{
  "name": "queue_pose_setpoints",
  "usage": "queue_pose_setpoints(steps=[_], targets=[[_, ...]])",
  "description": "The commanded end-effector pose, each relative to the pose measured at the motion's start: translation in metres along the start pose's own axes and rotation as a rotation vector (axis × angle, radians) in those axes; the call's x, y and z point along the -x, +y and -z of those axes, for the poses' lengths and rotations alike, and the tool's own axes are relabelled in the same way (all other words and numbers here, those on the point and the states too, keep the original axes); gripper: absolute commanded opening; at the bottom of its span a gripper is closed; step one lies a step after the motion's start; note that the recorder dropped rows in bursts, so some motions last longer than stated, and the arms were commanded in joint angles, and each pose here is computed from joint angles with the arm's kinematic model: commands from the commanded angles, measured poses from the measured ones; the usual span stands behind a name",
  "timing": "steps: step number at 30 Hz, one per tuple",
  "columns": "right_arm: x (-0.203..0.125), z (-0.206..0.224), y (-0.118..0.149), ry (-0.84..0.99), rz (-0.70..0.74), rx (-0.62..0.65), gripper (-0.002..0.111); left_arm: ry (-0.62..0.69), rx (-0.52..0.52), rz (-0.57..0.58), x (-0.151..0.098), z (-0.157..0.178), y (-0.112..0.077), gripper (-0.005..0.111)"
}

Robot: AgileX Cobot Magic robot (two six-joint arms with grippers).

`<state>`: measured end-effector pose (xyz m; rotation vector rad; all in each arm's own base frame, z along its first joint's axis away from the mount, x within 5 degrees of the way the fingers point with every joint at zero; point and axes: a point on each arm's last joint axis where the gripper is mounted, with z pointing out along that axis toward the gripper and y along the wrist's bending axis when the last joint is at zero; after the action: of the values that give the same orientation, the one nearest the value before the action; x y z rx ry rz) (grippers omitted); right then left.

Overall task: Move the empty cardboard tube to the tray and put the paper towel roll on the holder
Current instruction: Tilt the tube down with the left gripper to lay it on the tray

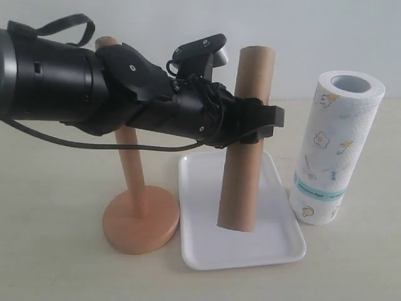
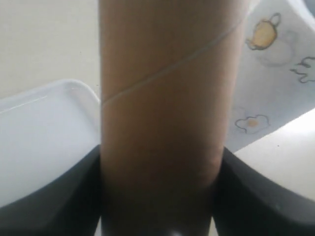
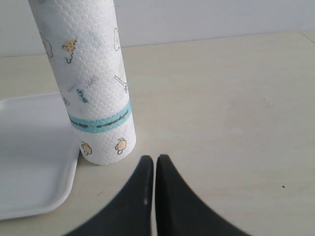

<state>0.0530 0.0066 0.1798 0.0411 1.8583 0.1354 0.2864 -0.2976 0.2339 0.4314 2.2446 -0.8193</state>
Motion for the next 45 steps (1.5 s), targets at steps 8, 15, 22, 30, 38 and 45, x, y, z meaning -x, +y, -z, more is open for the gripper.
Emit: queue_pose_setpoints(steps=[8, 15, 22, 30, 38, 45], targets=[[0.001, 0.000, 0.000, -0.011, 0.004, -0.003, 0.001, -0.055, 0.053, 0.253, -0.004, -0.018, 0.011, 0.004], [0.001, 0.000, 0.000, -0.011, 0.004, -0.003, 0.001, -0.072, 0.056, 0.418, -0.004, -0.021, 0.013, 0.004], [0.001, 0.000, 0.000, -0.011, 0.004, -0.003, 0.001, -0.076, 0.062, 0.413, -0.004, -0.021, 0.013, 0.004], [0.001, 0.000, 0.000, -0.011, 0.004, -0.003, 0.001, -0.028, 0.100, 0.491, -0.021, -0.040, 0.025, 0.004], [0.001, 0.000, 0.000, -0.011, 0.004, -0.003, 0.001, -0.029, 0.108, 0.596, -0.023, -0.043, 0.027, 0.004], [0.001, 0.000, 0.000, -0.011, 0.004, -0.003, 0.001, -0.033, 0.159, 0.613, -0.034, -0.047, 0.037, 0.004]])
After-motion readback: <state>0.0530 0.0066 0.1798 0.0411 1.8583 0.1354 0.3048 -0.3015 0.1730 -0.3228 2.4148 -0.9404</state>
